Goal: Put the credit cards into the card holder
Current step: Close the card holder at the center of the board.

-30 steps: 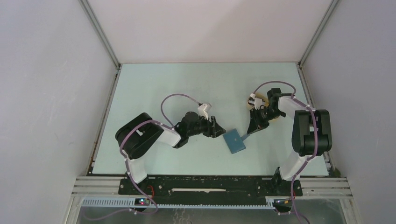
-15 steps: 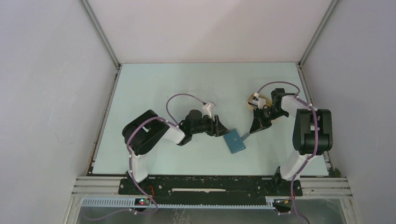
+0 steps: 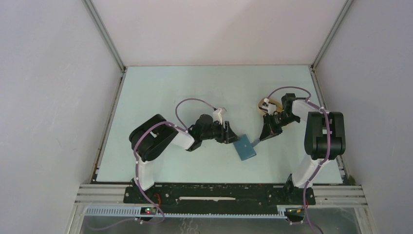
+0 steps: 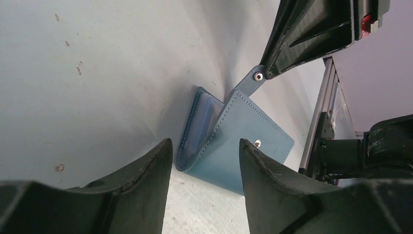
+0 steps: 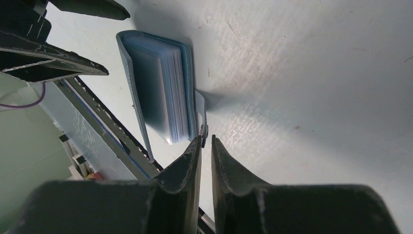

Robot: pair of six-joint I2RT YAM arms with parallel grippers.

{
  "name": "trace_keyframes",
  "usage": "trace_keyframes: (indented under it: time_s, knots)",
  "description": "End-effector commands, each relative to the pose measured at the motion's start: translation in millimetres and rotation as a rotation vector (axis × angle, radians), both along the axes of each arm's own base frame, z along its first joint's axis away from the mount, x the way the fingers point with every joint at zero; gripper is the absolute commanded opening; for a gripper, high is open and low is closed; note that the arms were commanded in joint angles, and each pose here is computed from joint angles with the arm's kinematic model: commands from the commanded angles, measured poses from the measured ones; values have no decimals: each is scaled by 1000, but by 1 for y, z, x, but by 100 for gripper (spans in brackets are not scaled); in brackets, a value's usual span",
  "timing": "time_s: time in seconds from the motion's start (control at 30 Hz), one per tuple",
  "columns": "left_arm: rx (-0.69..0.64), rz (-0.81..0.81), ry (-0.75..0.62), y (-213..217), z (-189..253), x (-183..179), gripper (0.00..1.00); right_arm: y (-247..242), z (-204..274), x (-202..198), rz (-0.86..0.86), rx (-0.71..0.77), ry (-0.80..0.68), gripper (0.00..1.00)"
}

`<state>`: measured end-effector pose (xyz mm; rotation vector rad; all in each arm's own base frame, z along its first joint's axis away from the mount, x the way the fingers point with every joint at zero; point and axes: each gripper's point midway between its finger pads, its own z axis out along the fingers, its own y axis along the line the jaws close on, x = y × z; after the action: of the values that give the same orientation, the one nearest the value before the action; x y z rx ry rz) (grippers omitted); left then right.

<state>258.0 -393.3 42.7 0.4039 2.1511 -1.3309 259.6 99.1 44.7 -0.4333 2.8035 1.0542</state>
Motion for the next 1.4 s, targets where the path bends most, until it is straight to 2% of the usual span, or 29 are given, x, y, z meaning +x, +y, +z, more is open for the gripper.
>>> trace_keyframes:
  time_s: [0.0,0.17,0.3,0.4,0.47,0.73,0.83,1.0,1.17,1.37]
  knots:
    - [-22,-15,-29,-11,12,5,57,5,7,6,17,24,-10,21]
    - [-14,-20,-20,-12,10,5,55,7,9,5,25,33,-14,17]
    - [-4,-19,-8,-13,6,3,51,7,12,7,34,23,-40,1]
    - [5,-14,6,-12,4,2,46,6,16,10,46,7,-80,0]
    - [7,-10,18,-11,3,-1,38,12,18,10,87,-13,-114,0]
    - [38,67,69,4,-6,-17,27,32,26,12,208,-102,-244,0]
    - [12,105,93,8,-7,-25,24,40,28,9,251,-120,-271,0]
    - [-65,145,89,17,3,-32,24,46,24,3,325,-153,-304,0]
    - [-105,166,0,27,30,-28,32,45,24,2,355,-182,-342,0]
    - [-161,117,-51,26,61,-29,33,45,26,2,361,-184,-359,0]
